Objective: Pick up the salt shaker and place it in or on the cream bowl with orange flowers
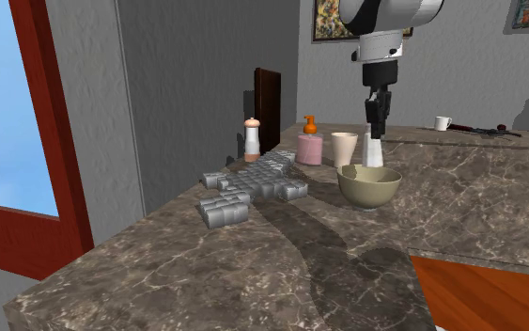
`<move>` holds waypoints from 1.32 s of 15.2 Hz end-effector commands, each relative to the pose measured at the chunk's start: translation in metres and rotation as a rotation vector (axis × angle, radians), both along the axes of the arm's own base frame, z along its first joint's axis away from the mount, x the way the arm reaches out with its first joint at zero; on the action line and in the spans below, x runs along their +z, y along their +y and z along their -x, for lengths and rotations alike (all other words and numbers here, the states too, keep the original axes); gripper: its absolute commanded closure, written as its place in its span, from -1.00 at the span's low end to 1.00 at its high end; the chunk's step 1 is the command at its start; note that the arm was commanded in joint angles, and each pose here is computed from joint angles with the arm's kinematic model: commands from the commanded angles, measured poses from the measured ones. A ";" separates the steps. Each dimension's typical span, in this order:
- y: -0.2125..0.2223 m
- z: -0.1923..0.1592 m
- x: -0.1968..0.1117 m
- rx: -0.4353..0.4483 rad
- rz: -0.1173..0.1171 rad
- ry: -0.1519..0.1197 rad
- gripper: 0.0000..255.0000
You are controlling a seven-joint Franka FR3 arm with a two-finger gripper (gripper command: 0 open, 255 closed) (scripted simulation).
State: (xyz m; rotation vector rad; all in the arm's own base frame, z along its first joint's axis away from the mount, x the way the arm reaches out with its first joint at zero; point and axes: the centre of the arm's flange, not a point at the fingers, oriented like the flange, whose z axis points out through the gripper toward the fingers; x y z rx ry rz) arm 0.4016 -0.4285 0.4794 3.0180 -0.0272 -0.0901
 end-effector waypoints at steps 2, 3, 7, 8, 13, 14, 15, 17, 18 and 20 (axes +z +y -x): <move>0.001 0.000 -0.017 0.000 0.000 0.000 1.00; 0.001 0.000 -0.017 0.000 0.000 0.000 1.00; 0.001 0.000 -0.017 0.000 0.000 0.000 1.00; 0.001 0.000 -0.017 0.000 0.000 0.000 1.00; 0.001 0.000 -0.017 0.000 0.000 0.000 -1.00; 0.001 0.000 -0.017 0.000 0.000 0.000 -1.00; 0.001 0.000 -0.017 0.000 0.000 0.000 -1.00; 0.004 -0.002 0.009 0.000 0.000 0.000 -1.00; 0.005 -0.003 0.022 0.000 0.000 0.000 -1.00; 0.007 -0.003 0.033 0.000 0.000 0.000 -1.00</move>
